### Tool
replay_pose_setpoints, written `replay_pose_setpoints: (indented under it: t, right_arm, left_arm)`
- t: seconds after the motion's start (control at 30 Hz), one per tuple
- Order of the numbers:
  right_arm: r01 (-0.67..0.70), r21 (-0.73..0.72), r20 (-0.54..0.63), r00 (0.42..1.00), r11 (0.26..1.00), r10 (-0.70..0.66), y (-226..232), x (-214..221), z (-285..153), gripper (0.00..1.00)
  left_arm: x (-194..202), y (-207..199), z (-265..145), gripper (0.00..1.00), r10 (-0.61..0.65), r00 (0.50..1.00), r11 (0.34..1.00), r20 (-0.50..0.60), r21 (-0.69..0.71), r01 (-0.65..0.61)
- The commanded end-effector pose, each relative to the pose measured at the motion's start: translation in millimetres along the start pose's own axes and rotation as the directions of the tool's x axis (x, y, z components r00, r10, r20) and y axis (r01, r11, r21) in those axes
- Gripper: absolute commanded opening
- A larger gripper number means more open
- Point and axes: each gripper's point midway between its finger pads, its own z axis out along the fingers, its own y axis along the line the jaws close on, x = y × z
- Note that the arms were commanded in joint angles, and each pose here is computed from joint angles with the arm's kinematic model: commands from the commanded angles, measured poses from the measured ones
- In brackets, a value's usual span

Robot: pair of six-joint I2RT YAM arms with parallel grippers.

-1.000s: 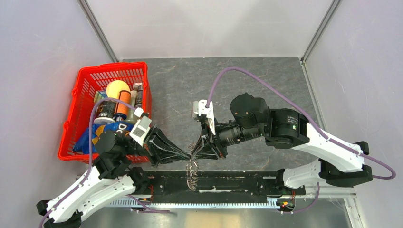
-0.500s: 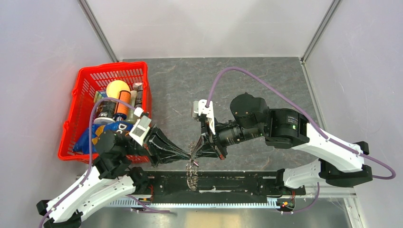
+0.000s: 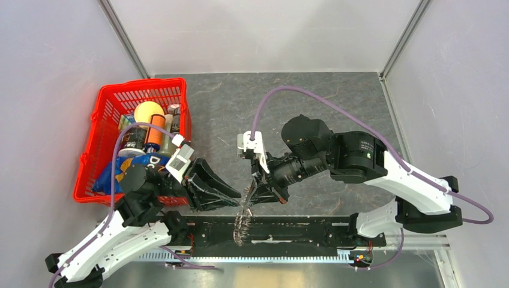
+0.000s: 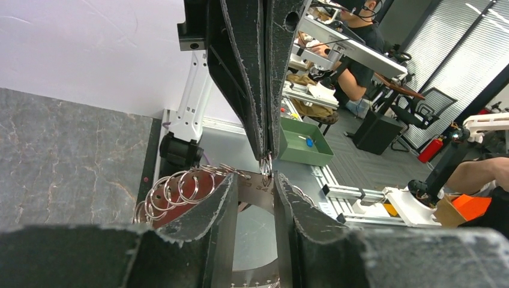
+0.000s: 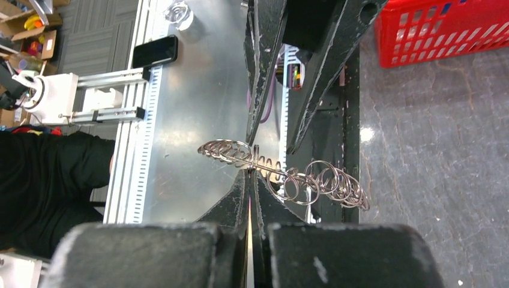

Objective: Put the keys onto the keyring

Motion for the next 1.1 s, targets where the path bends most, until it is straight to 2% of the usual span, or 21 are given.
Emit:
replay_pose_setpoints:
  t: [0.0,0.23,0.77,1.07]
  right_arm:
    - [0.02,-0.063,-0.023,0.999,0.998,-0.022,16.2,-2.3,-9.5,0.0]
    - [-0.033,-0.082,-0.09,0.996,0.996,0.026,14.0,6.2,4.3,0.0]
    - [-0.064,-0.041,-0.09,0.994,0.997,0.06,2.3,1.0,19.3,0.0]
    - [-0.072,-0.017,-0.099,0.993,0.997,0.07,-5.0,1.0,25.7,0.0]
  left_arm:
    - [-5.7,-12.2,-5.0,0.35,-0.034,0.999,0.999,-0.011,-0.002,0.034]
    - [2.2,-13.4,-7.3,0.36,-0.063,0.997,0.998,-0.044,-0.002,0.063]
    - [14.5,-13.9,-10.3,0.36,-0.094,0.99,0.996,-0.108,-0.005,0.094]
    - [19.8,-13.5,-13.3,0.26,-0.102,0.987,0.995,-0.125,-0.015,0.101]
